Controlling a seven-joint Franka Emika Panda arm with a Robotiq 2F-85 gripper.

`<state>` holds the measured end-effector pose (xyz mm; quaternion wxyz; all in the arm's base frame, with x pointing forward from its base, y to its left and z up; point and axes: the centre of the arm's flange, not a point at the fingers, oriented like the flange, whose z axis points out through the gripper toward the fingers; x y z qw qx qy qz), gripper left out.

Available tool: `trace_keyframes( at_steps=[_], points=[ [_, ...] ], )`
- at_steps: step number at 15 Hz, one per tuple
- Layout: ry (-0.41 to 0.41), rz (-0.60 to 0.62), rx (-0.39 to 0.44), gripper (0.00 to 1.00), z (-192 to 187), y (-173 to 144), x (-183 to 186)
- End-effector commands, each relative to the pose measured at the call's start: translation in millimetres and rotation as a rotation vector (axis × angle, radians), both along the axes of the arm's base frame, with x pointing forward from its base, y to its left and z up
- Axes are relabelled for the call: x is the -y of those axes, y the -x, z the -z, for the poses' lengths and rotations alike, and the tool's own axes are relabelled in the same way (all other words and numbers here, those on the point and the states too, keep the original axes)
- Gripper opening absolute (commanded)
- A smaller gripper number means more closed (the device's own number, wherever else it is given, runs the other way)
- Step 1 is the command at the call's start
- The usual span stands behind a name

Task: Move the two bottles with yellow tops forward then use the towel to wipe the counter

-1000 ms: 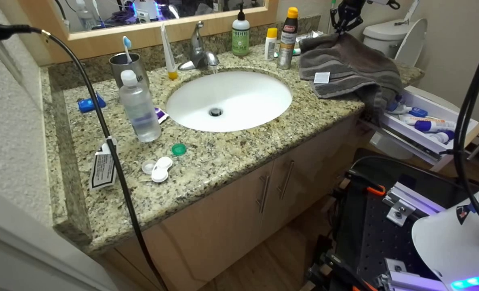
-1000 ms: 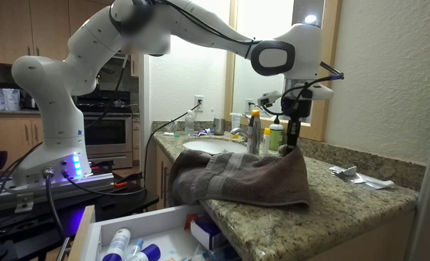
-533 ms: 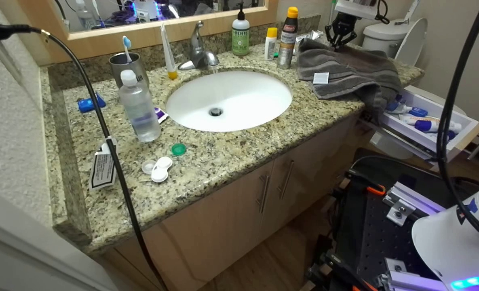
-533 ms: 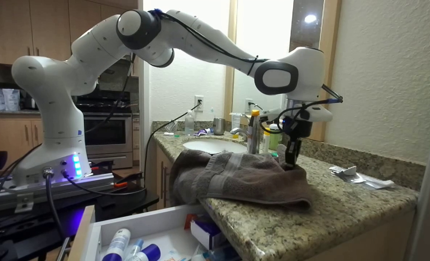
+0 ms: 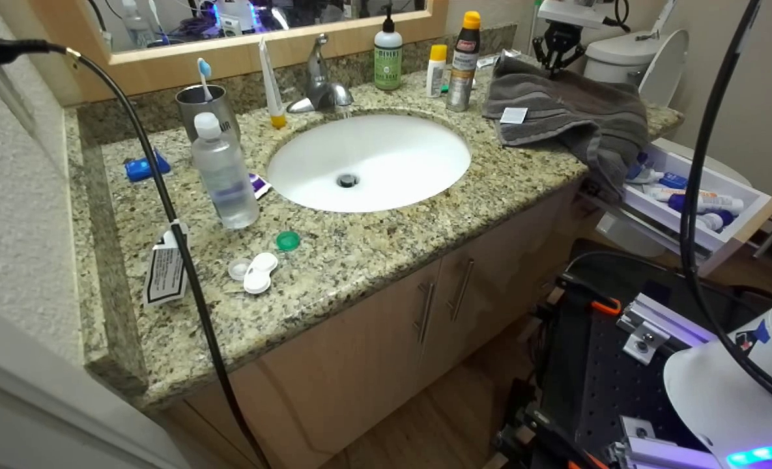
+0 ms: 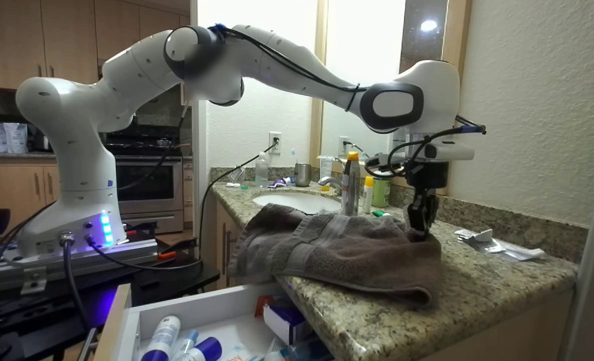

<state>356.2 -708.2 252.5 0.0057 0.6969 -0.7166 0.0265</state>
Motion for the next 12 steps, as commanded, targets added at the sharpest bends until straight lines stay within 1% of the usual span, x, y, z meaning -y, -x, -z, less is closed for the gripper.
trace_keyframes(
  at_steps=[1,3,5,7,9,11,12],
  points=[
    [0.025,-0.019,0.078,0.45,-33.5,-15.8,6.4],
    [0.034,-0.044,0.139,0.60,-66.0,-20.4,-3.1],
    [0.037,-0.088,0.179,0.74,-104.6,-21.2,-15.1],
    [0.006,-0.152,0.184,0.88,-133.4,-21.9,-27.5],
    [-0.038,-0.236,0.217,0.99,-163.7,-15.5,-46.9],
    [-0.058,-0.343,0.246,1.00,-189.5,-10.7,-70.5],
    [-0.003,-0.265,0.211,0.98,-174.9,-34.9,-36.0]
  ],
)
